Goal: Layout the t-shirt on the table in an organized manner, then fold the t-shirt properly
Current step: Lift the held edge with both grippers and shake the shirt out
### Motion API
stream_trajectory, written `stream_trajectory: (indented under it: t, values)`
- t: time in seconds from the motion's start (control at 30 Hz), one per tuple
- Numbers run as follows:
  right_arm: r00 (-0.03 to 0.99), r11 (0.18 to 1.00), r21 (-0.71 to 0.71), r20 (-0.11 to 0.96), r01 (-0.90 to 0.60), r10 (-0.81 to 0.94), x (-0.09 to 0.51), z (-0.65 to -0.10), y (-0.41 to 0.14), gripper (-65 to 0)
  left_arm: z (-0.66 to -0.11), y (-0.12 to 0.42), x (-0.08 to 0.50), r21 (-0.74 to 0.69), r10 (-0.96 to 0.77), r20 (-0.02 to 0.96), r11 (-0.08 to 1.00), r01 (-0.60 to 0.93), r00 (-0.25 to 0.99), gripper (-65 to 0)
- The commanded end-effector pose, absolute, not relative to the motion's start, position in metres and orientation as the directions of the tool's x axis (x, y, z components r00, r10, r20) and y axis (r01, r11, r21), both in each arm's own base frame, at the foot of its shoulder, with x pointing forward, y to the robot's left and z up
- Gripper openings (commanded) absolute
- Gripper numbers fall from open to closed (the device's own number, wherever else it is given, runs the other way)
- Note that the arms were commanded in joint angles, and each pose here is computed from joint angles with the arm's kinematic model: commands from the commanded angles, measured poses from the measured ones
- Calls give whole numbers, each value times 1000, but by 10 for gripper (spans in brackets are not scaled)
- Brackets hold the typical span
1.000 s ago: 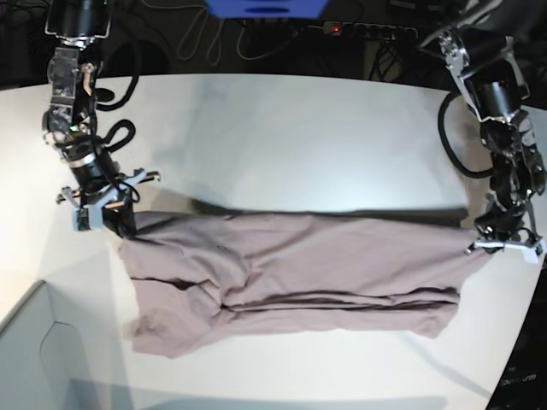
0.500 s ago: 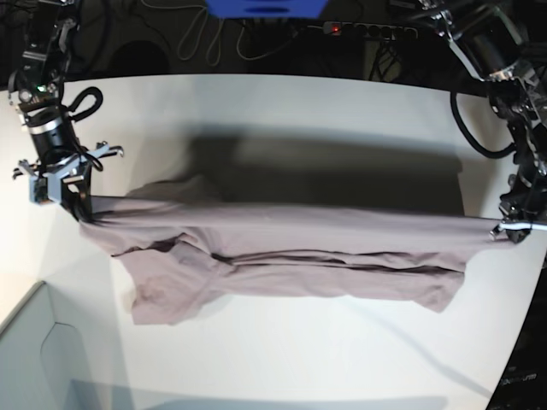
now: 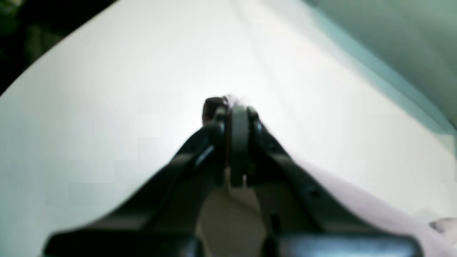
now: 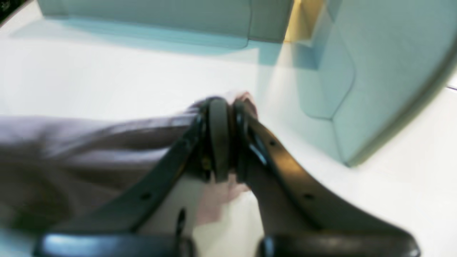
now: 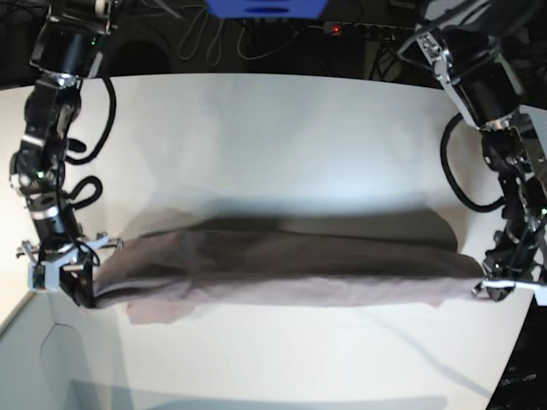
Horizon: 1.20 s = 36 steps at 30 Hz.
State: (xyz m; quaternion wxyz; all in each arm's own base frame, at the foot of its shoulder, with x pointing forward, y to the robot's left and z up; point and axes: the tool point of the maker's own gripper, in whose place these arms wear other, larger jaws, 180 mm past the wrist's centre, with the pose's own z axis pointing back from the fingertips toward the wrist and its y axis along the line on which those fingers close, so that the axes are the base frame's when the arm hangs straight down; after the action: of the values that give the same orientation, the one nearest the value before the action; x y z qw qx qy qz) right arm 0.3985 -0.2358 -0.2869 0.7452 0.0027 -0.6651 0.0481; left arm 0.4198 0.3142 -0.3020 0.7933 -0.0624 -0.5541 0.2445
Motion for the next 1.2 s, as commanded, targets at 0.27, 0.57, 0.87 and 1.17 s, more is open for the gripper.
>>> stream_trajectory:
  t: [0.27,0.57,0.87,1.17]
  values:
    - [-74,988,-149,986,-28,147,516,-175,-247,-650,-191,289,526,-441,462,877,882,-164,132,-648]
    - [-165,984,-179,970,6,178,579,-68,-260,-650,-93,280,581,-448,445,894,892,-70,-44,-649]
    - [-244,982,-186,951,38,189,584,-12,-272,-650,-20,282,593,-428,419,891,903,-19,-176,-649]
    - [-151,984,-160,974,83,172,564,-77,-301,-650,-56,284,581,-405,395,908,913,-45,-141,-649]
